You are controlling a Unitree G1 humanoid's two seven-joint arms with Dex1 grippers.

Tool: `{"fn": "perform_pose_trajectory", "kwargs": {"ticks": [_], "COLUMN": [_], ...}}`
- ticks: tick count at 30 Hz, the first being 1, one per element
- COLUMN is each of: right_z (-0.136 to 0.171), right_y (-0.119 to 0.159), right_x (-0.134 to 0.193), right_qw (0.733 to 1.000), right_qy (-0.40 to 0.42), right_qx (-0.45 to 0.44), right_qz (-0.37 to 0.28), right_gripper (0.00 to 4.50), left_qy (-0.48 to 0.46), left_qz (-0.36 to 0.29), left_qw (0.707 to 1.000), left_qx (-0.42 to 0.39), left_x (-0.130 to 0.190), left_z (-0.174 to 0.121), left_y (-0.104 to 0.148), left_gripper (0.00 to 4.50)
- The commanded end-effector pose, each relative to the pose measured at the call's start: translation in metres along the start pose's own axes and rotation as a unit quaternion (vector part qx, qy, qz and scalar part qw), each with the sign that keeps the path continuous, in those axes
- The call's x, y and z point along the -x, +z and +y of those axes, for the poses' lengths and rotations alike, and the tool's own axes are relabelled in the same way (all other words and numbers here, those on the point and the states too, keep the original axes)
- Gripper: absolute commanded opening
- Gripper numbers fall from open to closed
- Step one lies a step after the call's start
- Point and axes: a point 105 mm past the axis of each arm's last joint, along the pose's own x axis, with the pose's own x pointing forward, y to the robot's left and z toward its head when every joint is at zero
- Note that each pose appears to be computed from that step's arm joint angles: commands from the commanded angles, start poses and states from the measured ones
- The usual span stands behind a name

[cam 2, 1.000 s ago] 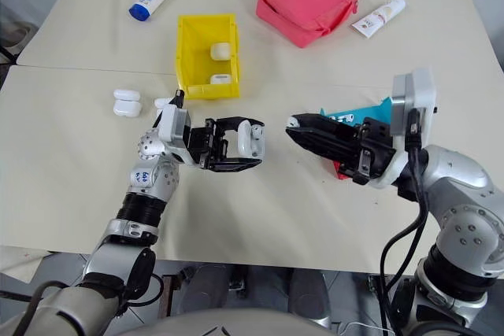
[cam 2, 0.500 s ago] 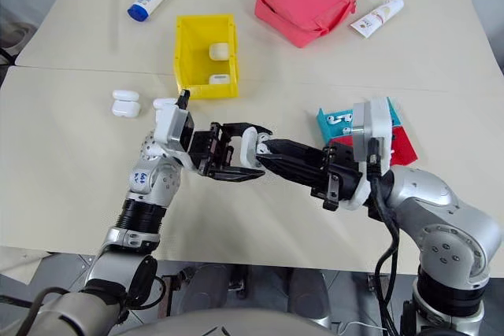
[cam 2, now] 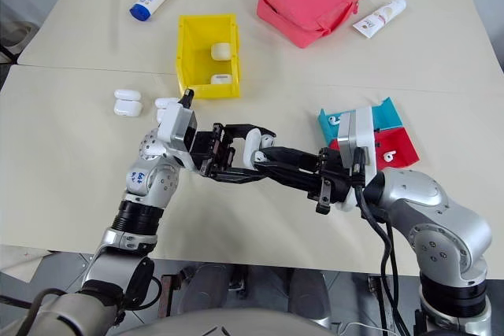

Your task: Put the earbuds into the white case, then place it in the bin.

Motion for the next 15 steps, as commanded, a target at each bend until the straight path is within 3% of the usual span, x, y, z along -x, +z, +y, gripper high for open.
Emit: {"fn": "perform_pose_trajectory", "kwargs": {"ticks": [1, 15], "right_z": [-0.006, -0.026], "right_y": [-0.016, -0.032], "right_x": [0.006, 0.014], "right_qw": [0.998, 0.991], "right_qy": [-0.01, -0.011], "right_qx": [0.004, -0.004], "right_qz": [0.056, 0.134], "right_gripper": [0.56, 0.56], "left_qy": [-0.033, -0.059], "left_qz": [-0.024, -0.011], "left_qw": [0.999, 0.997], "left_qx": [-0.036, -0.04], "left_x": [-0.01, -0.01], "left_z": [-0.005, -0.006], "left_y": [0.019, 0.02], "left_gripper": [2.81, 2.81]}}
